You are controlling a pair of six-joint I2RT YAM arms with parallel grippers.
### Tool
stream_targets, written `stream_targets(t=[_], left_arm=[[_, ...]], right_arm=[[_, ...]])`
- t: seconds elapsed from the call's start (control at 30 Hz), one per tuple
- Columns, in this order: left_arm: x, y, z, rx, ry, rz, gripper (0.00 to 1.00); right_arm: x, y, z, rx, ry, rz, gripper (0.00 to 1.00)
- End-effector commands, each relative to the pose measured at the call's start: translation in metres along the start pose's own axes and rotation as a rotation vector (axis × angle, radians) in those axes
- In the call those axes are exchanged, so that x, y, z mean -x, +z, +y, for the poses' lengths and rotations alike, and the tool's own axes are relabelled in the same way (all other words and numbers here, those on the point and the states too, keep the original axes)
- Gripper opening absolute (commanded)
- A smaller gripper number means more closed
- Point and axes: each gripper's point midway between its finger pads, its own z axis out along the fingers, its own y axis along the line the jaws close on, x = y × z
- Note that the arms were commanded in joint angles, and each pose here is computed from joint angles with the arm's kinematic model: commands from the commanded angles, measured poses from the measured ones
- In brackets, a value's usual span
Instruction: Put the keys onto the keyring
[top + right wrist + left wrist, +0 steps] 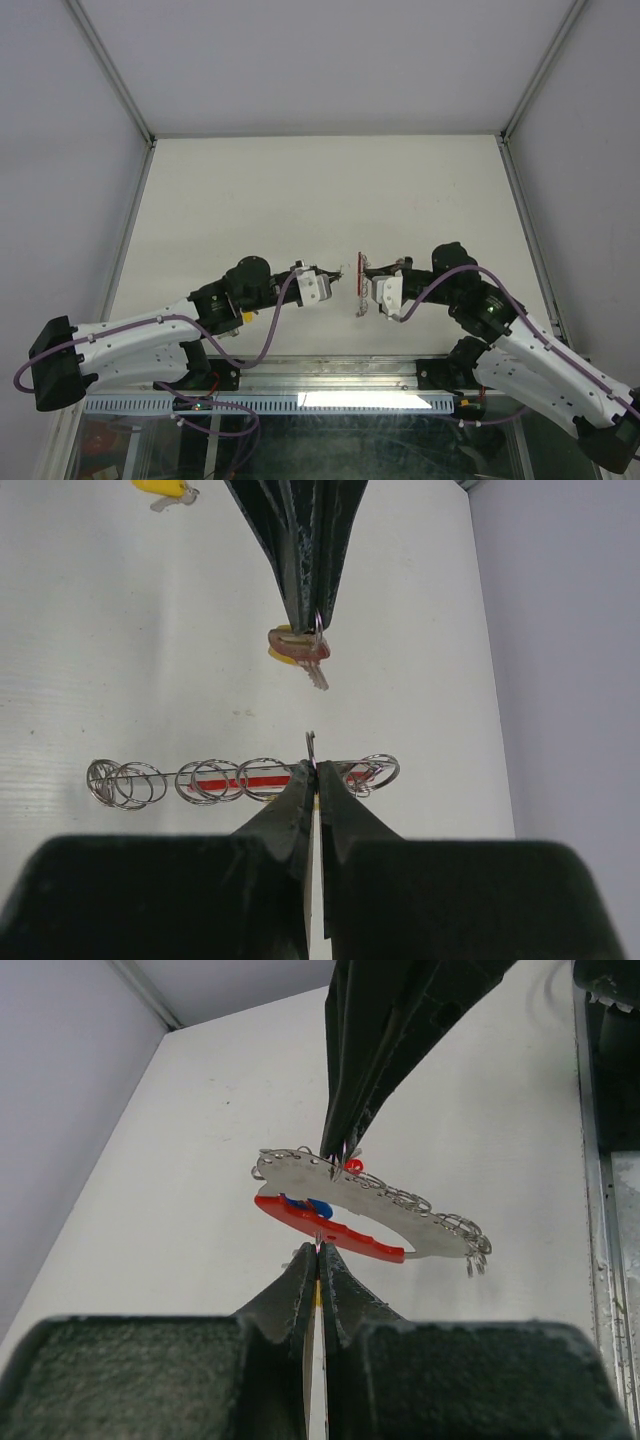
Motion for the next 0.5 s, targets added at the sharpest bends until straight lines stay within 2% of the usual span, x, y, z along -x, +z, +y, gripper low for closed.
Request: stream_targets(t=[0.0, 0.27, 0.47], left_arm=[[0.016, 0.003, 0.005, 0.013, 0.138, -0.088, 0.0], [0.031, 0.001, 0.006, 0.003, 0.281, -0.16, 0.0], [0.052, -0.01, 0.008, 0.03, 0.347, -0.262, 0.0]], right_arm=[[0.034, -0.007, -0.024, -0.025, -0.037, -0.073, 0.0], [0.045, -0.001, -0.013, 0.042, 0.042, -0.13, 0.0], [0.054, 0.002, -0.007, 0.082, 0.093, -0.182, 0.0]])
